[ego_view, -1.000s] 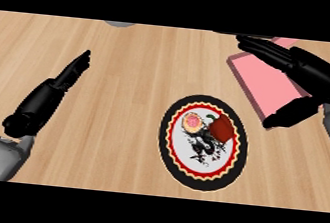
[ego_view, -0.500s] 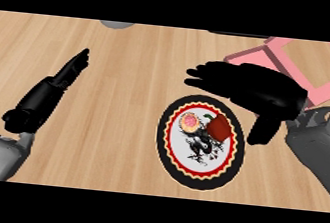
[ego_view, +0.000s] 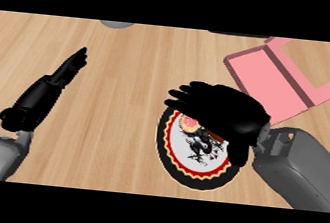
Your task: Pick the cupcake from the plate and place it in the cardboard box
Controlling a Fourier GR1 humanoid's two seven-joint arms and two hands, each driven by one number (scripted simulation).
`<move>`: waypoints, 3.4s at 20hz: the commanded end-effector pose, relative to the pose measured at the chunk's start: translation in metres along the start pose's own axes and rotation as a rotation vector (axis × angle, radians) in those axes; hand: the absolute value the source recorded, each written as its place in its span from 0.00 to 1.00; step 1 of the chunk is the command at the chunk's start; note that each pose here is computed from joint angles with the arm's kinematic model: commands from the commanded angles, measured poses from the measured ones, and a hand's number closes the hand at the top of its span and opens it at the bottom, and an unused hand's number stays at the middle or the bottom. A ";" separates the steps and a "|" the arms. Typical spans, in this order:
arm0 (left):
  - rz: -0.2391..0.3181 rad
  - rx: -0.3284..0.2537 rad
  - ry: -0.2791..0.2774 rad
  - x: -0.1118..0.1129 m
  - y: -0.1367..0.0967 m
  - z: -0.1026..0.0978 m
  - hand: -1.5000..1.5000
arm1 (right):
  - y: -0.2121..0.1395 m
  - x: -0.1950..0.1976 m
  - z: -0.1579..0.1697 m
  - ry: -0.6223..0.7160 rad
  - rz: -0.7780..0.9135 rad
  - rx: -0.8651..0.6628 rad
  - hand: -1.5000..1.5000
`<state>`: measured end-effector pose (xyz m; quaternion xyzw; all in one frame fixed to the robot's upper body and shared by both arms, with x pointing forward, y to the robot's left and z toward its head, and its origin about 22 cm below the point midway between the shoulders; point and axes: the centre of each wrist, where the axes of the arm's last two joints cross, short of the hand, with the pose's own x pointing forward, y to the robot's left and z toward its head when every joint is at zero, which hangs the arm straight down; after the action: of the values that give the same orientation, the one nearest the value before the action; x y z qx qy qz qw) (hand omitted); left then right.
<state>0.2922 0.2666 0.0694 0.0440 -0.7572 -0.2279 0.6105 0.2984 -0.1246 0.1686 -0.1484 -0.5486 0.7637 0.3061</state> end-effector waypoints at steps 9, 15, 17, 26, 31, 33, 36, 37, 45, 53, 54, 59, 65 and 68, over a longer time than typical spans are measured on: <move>-0.010 -0.010 0.001 0.002 0.012 0.001 0.50 | 0.038 0.019 -0.007 0.101 0.067 0.013 0.00; 0.006 -0.004 0.000 -0.023 0.006 0.017 0.50 | 0.034 0.029 -0.027 0.119 0.058 0.003 0.00; -0.004 -0.017 0.008 -0.007 -0.005 0.005 0.50 | 0.050 0.026 -0.040 0.138 0.083 0.018 0.00; 0.013 -0.006 0.010 0.005 -0.005 0.002 0.50 | 0.064 0.035 -0.060 0.156 0.101 0.023 0.00; 0.013 -0.003 -0.004 0.004 0.002 -0.006 0.50 | 0.075 -0.001 -0.067 0.130 0.080 0.069 0.00; -0.005 -0.004 0.001 -0.009 -0.016 -0.002 0.50 | 0.076 -0.001 -0.058 0.122 0.071 0.066 0.00; 0.001 -0.018 -0.003 0.001 0.009 0.005 0.50 | 0.091 -0.006 -0.075 0.148 0.056 0.070 0.00; -0.016 -0.012 -0.003 -0.001 -0.003 0.000 0.50 | 0.083 -0.004 -0.059 0.153 0.088 0.071 0.00; 0.000 0.004 -0.005 -0.001 -0.002 0.017 0.50 | 0.099 -0.018 -0.082 0.196 0.089 0.076 0.00; 0.004 -0.026 0.003 -0.019 -0.017 -0.001 0.50 | 0.114 -0.010 -0.106 0.057 0.148 0.079 1.00; 0.013 -0.015 -0.041 0.001 0.005 0.006 0.50 | 0.120 -0.041 -0.099 0.046 0.128 0.054 1.00; 0.018 -0.019 0.001 0.006 0.006 -0.007 0.50 | 0.104 -0.033 -0.107 0.016 0.176 -0.084 1.00; -0.005 -0.014 -0.006 -0.001 0.005 -0.013 0.50 | 0.099 -0.034 -0.118 0.078 0.125 -0.197 1.00; 0.006 -0.049 -0.034 0.000 0.000 -0.012 0.50 | 0.075 -0.050 -0.113 0.376 -0.099 -0.265 1.00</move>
<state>0.2989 0.2646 0.0682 0.0326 -0.7589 -0.2378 0.6053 0.3597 -0.0887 0.0346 -0.2583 -0.5895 0.7005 0.3083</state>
